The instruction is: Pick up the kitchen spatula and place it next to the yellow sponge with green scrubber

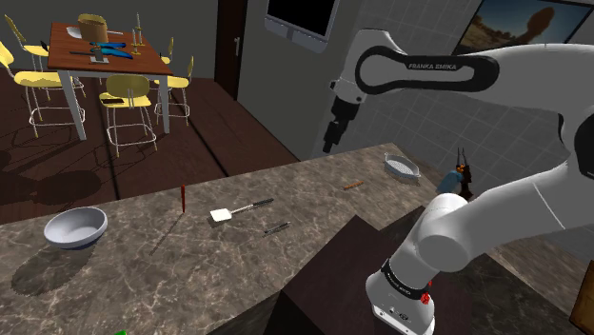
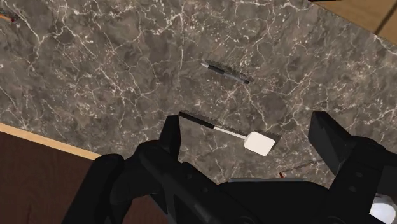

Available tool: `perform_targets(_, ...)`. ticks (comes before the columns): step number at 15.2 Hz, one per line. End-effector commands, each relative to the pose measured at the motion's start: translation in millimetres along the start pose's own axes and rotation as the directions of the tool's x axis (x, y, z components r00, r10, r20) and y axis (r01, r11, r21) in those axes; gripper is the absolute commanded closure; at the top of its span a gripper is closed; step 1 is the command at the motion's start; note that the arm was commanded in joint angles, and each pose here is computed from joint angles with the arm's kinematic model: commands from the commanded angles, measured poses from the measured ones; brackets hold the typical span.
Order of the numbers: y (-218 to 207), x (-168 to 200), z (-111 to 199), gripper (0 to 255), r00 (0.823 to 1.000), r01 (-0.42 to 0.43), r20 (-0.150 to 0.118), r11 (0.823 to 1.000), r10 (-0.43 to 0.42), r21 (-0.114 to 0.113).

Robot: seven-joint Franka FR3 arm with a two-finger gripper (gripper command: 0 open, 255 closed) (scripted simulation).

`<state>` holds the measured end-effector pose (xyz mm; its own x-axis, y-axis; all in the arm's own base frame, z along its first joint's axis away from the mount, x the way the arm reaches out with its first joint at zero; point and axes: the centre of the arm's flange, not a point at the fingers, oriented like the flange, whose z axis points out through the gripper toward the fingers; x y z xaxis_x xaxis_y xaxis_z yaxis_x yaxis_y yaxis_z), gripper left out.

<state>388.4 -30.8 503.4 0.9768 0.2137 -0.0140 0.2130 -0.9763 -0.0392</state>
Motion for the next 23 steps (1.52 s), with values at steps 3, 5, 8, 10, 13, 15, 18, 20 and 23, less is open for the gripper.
perform_targets(3, 9, 33, 44, 0, 0.991, 0.131, 0.007, 0.991, -0.131, -0.009)
perform_targets(5, 13, 49, 65, 0, 0.981, 0.194, 0.012, 0.981, -0.194, -0.013)
perform_targets(8, 16, 74, 96, 0, 0.958, 0.287, 0.019, 0.958, -0.287, -0.019)
perform_targets(10, 17, 90, 117, 0, 0.937, 0.348, 0.025, 0.937, -0.348, -0.022)
perform_targets(13, 17, 114, 149, 0, 0.900, 0.436, 0.033, 0.899, -0.435, -0.026)
perform_targets(15, 16, 130, 170, 0, 0.870, 0.493, 0.039, 0.870, -0.492, -0.028)
perform_targets(18, 12, 153, 202, 0, 0.819, 0.574, 0.048, 0.818, -0.572, -0.031)
perform_targets(20, 9, 169, 224, 0, 0.780, 0.625, 0.054, 0.780, -0.623, -0.032)
perform_targets(23, 2, 191, 256, 0, 0.717, 0.697, 0.063, 0.716, -0.695, -0.033)
